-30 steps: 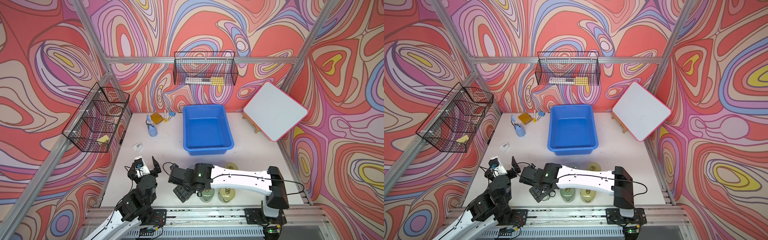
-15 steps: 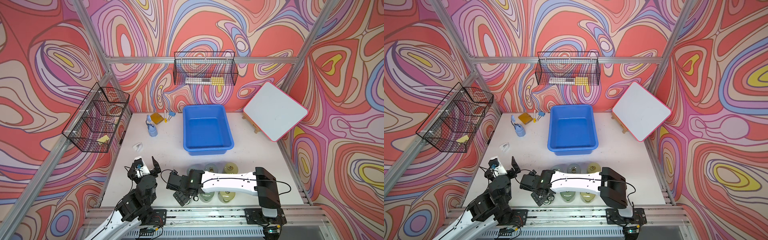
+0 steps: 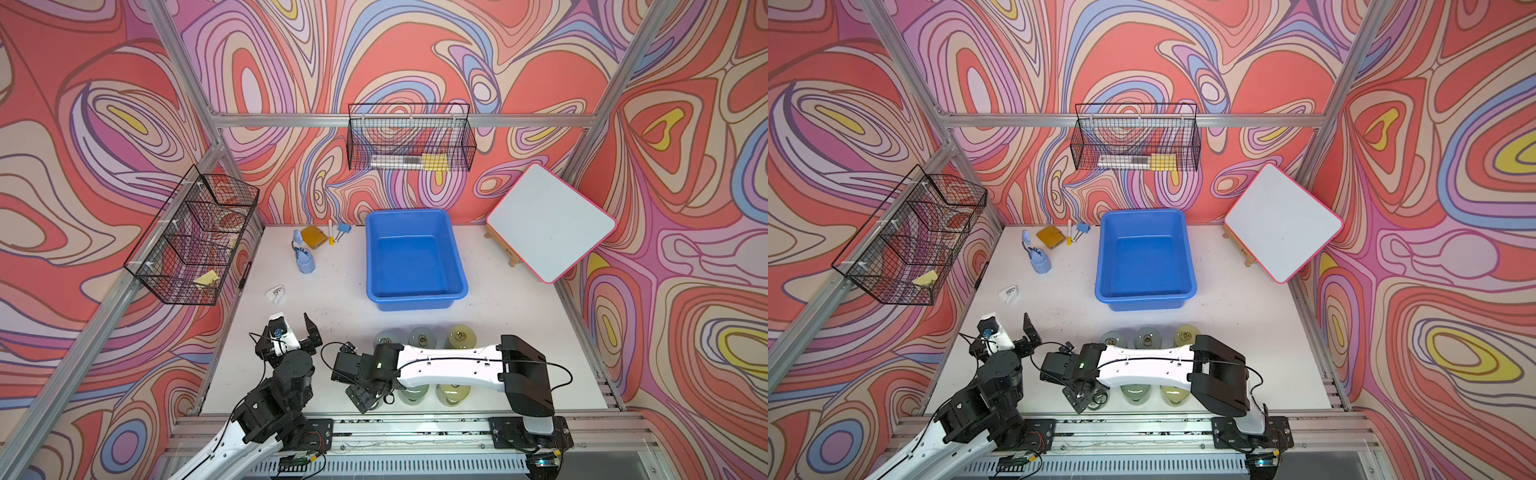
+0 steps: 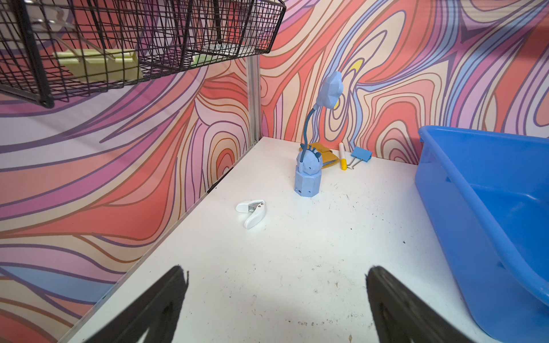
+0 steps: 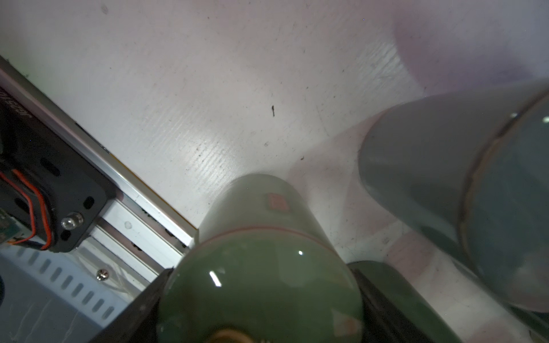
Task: Take the tea canister out of the basket
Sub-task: Place the tea canister at the center of the board.
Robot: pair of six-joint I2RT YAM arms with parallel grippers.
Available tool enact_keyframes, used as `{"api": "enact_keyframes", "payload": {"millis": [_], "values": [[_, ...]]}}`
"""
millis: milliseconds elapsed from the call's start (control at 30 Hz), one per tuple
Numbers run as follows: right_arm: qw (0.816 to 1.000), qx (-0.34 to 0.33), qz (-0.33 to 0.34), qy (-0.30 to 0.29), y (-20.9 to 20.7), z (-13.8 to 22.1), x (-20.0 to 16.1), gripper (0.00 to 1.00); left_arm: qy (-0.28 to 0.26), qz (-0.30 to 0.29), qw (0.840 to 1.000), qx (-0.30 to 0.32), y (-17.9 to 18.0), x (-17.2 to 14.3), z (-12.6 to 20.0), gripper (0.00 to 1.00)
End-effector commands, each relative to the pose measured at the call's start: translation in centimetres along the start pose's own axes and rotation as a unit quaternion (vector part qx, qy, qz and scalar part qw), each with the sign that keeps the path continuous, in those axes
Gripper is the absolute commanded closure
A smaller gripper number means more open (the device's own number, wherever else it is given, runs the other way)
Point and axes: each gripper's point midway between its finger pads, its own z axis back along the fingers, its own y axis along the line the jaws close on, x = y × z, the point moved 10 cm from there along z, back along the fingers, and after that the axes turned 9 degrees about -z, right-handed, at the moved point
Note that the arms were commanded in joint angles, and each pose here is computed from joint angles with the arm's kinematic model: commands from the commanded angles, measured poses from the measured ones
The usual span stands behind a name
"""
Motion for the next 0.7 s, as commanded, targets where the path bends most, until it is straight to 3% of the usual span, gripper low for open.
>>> {"api": "enact_keyframes", "payload": {"millis": [0, 100, 133, 400, 667], "values": [[1.000, -0.003, -0.008, -0.017, 0.2, 0.2, 0.2, 0.20, -0.002, 0.003, 1.000, 0.008, 0.0, -0.1, -0.1, 0.01], [1.000, 0.005, -0.007, -0.017, 0.3, 0.5, 0.2, 0.14, -0.002, 0.002, 1.000, 0.008, 0.0, -0.2, -0.1, 0.01], [1.000, 0.010, -0.007, -0.017, 0.3, 0.6, 0.2, 0.02, -0.002, 0.002, 1.000, 0.009, 0.1, -0.2, -0.1, 0.01], [0.998, 0.048, -0.008, -0.040, 0.5, 3.0, 0.5, 0.02, -0.002, 0.000, 1.000, 0.005, 0.0, -0.1, -0.1, 0.01], [0.990, 0.060, -0.013, -0.126, -1.4, 10.0, 1.1, 0.02, 0.000, -0.018, 0.999, -0.044, -0.7, -0.1, -0.1, 0.01]]}}
